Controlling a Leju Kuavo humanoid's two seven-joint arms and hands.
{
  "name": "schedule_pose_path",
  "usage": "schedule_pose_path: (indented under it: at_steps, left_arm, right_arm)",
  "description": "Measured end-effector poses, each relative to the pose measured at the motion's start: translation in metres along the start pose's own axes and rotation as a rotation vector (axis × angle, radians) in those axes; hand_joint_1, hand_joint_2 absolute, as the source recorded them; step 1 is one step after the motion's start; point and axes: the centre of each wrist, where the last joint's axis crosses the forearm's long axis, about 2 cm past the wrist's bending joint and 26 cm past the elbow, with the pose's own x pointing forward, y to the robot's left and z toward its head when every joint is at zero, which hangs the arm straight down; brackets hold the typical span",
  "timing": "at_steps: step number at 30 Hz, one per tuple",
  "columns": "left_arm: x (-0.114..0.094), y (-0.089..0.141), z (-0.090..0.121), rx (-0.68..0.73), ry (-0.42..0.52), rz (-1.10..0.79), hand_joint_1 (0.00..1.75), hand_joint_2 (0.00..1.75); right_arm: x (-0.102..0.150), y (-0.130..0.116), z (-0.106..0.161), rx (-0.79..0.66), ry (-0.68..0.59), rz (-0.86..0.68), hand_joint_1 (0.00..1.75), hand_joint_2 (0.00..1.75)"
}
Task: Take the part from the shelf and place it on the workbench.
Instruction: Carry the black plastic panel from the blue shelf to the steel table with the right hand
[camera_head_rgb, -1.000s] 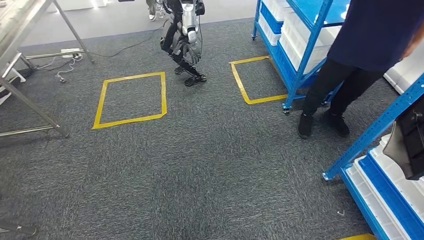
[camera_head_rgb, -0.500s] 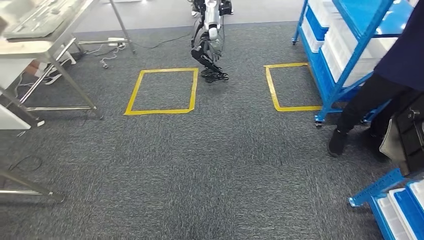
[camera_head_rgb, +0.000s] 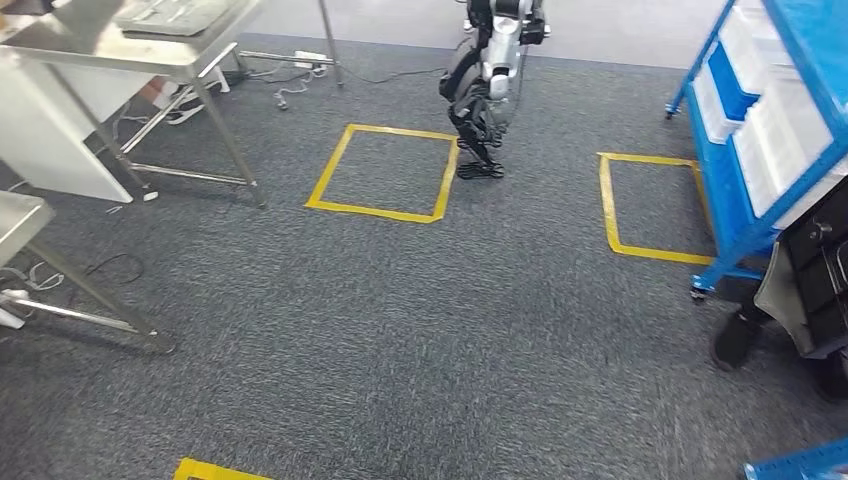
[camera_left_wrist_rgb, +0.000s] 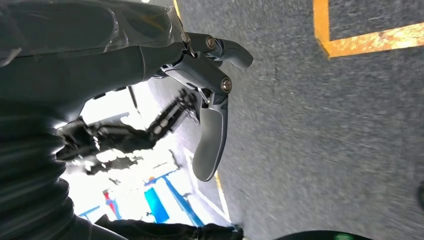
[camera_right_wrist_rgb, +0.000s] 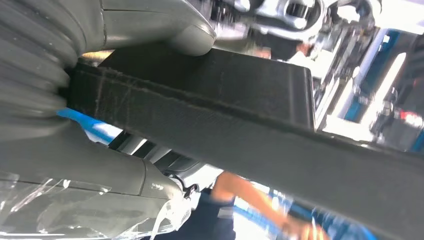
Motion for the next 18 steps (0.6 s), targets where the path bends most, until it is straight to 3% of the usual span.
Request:
schedule_pose_path:
  at_steps: [18]
  left_arm:
    - [-0.0037, -0.0032, -0.0013, -0.009, 0.006, 0.004, 0.0, 1.75]
  right_arm:
    - [-0.004, 0.0017, 0.0041, 0.007, 0.01, -0.004, 1.75, 1.75]
